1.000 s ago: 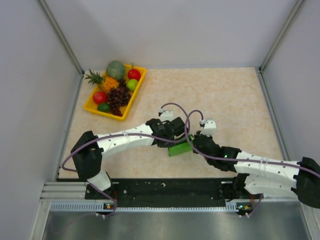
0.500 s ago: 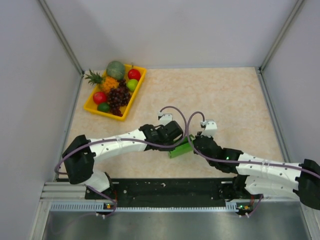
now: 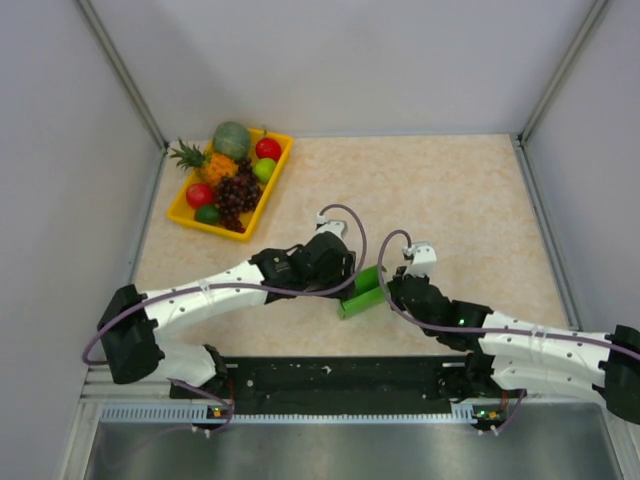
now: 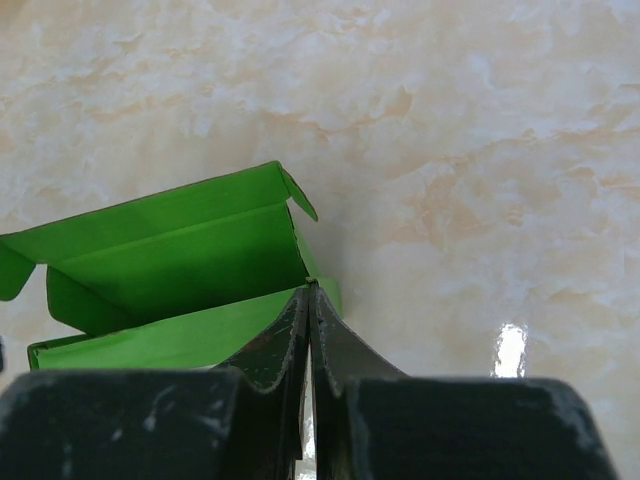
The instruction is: Fold the paper box
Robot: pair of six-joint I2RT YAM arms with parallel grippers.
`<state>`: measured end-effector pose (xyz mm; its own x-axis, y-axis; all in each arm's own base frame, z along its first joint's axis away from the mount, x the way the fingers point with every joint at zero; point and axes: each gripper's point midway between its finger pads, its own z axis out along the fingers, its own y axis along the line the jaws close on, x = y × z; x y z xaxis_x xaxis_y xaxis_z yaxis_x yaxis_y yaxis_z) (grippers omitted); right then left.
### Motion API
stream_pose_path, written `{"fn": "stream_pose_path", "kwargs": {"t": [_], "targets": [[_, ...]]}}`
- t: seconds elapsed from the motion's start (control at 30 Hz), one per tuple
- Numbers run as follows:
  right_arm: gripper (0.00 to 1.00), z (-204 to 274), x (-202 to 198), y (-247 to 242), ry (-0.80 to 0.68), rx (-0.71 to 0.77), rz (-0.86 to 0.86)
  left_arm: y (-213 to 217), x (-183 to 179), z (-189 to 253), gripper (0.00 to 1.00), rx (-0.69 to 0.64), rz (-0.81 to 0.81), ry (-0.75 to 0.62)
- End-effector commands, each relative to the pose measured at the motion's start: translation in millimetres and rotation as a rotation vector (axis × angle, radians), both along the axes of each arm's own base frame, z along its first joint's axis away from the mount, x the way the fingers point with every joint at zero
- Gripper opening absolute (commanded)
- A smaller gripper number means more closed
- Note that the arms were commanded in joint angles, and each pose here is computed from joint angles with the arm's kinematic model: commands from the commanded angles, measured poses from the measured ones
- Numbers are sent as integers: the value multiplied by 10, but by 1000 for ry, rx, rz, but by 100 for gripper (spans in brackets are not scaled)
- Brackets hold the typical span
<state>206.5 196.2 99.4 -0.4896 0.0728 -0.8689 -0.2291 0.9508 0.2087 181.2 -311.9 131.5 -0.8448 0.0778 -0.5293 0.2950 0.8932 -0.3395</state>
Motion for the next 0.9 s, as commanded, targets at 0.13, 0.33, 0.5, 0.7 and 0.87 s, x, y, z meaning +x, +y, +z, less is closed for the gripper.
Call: {"fn": "stream_pose_path", "kwargs": {"t": [0.13, 0.33, 0.5, 0.7, 0.87], "targets": [[0, -67, -27, 136, 10, -30, 59, 604, 486, 400, 65, -137, 56, -192], [0, -78, -32, 126, 15, -30, 55, 281, 950, 276, 48, -227, -67, -83], [0, -66, -32, 104, 11, -27, 47, 78, 1205, -394, 40, -108, -100, 101], [0, -51, -25, 96, 9, -29, 43, -287, 1009, -377, 23, -187, -286, 192], [0, -77, -29, 128, 20, -20, 45, -412, 646, -114, 26, -287, -403, 211]]}}
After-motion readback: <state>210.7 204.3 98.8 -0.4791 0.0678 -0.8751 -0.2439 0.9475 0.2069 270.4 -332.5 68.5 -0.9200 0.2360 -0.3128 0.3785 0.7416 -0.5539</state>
